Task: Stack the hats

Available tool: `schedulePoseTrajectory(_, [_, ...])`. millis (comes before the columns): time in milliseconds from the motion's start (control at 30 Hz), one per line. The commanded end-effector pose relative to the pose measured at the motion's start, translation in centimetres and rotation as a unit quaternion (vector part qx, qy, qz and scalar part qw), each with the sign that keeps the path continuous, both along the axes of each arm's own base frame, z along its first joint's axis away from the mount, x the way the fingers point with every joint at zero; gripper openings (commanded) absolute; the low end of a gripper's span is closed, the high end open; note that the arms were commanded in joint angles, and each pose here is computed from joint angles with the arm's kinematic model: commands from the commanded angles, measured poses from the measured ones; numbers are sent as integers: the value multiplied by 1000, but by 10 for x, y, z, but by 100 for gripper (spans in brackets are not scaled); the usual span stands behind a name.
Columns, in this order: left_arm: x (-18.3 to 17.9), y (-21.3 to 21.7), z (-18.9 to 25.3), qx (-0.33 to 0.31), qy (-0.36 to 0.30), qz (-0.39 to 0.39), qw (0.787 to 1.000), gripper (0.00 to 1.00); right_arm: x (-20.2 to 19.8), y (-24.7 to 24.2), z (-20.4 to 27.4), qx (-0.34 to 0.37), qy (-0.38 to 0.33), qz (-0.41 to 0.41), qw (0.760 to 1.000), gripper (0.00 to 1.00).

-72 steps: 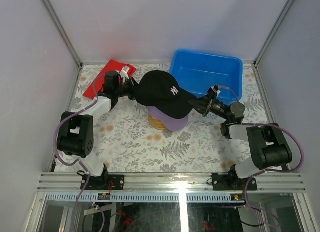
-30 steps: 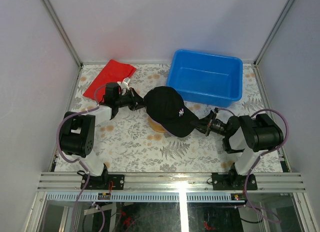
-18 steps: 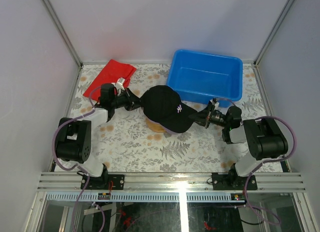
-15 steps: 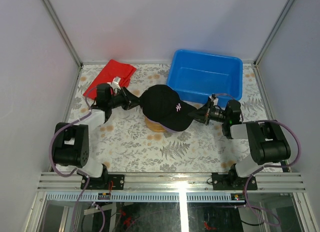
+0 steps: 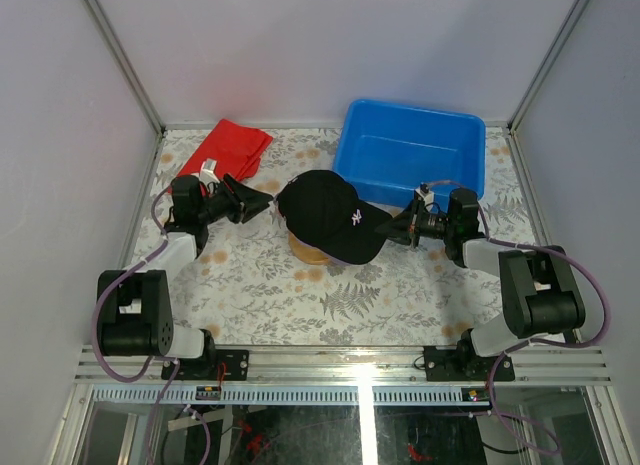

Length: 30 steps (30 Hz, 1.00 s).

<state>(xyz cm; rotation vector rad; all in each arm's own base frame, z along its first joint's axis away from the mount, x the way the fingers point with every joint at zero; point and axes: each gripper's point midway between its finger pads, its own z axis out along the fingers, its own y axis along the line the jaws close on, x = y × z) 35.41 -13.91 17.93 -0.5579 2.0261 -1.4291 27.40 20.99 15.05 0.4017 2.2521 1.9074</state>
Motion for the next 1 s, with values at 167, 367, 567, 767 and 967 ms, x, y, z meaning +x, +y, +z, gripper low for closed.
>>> schedulePoseTrajectory(167, [-1, -5, 31, -49, -33, -13, 998, 38, -13, 2, -6, -20, 10, 24, 999, 0])
schedulePoseTrajectory(367, [2, -7, 42, -71, -27, -17, 997, 40, -13, 2, -7, -25, 9, 26, 999, 0])
schedulePoseTrajectory(567, [0, -12, 29, -67, -6, -27, 997, 40, -12, 2, -7, -28, 8, 27, 999, 0])
schedulePoseTrajectory(767, [1, -25, 24, -63, 0, -40, 997, 40, -11, 2, -7, -30, 8, 27, 999, 0])
schedulePoseTrajectory(967, [3, -39, 31, -70, -5, -50, 996, 39, -14, 1, -11, -35, 9, 27, 999, 0])
